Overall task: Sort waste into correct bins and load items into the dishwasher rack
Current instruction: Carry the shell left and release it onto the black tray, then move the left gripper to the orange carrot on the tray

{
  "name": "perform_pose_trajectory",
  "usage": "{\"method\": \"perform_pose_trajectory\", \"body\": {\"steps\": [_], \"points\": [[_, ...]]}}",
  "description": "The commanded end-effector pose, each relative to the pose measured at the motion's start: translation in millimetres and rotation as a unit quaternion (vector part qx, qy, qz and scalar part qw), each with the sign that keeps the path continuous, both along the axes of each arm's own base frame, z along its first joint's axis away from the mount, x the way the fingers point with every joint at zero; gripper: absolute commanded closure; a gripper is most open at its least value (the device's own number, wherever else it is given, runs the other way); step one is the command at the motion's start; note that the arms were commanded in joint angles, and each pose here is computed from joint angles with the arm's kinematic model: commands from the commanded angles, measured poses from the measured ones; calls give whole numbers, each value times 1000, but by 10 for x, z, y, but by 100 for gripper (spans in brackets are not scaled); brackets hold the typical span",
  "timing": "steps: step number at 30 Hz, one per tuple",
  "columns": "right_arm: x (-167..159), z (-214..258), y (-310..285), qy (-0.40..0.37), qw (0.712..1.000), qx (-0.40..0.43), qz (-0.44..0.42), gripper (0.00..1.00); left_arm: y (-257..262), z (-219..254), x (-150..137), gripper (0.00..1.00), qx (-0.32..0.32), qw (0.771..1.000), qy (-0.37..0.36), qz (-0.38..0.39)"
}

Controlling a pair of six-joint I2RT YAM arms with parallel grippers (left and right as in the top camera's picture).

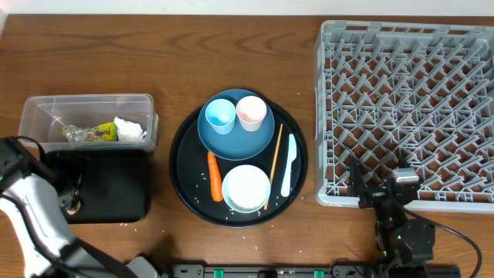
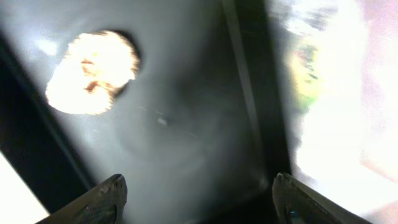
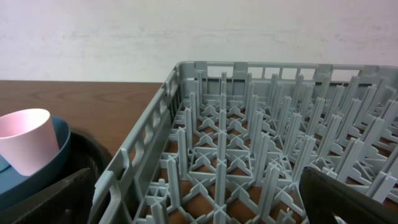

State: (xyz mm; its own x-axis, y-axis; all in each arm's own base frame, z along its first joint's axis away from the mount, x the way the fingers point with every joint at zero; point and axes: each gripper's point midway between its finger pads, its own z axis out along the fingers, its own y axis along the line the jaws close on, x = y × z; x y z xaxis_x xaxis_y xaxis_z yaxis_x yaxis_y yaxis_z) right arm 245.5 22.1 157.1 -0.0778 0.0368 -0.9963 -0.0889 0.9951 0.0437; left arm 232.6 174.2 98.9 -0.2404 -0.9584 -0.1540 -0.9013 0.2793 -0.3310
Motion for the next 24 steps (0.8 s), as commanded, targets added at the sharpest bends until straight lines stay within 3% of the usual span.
{"method": "perform_pose_trajectory", "body": {"steps": [1, 7, 12, 16, 17, 19, 24], "points": [[-3, -2, 7, -1, 1000, -4, 2, 1, -237, 341, 181, 24, 21, 997, -49, -57], [-3, -2, 7, -1, 1000, -3, 2, 1, -988, 572, 308, 28, 41, 976, -68, -204], [-3, -2, 7, -1, 1000, -4, 2, 1, -1727, 557, 384, 32, 52, 936, -60, -342], [-3, -2, 7, -1, 1000, -4, 2, 1, -2182, 446, 360, 32, 97, 899, -28, -426], [-3, -2, 7, -1, 1000, -4, 2, 1, -2270, 427, 365, 30, 105, 890, -25, -443], [-3, -2, 7, -1, 1000, -4, 2, 1, -2467, 395, 391, 2, 112, 872, -30, -476], [-3, -2, 7, -1, 1000, -4, 2, 1, -2830, 364, 498, 2, 113, 846, -58, -519]]}}
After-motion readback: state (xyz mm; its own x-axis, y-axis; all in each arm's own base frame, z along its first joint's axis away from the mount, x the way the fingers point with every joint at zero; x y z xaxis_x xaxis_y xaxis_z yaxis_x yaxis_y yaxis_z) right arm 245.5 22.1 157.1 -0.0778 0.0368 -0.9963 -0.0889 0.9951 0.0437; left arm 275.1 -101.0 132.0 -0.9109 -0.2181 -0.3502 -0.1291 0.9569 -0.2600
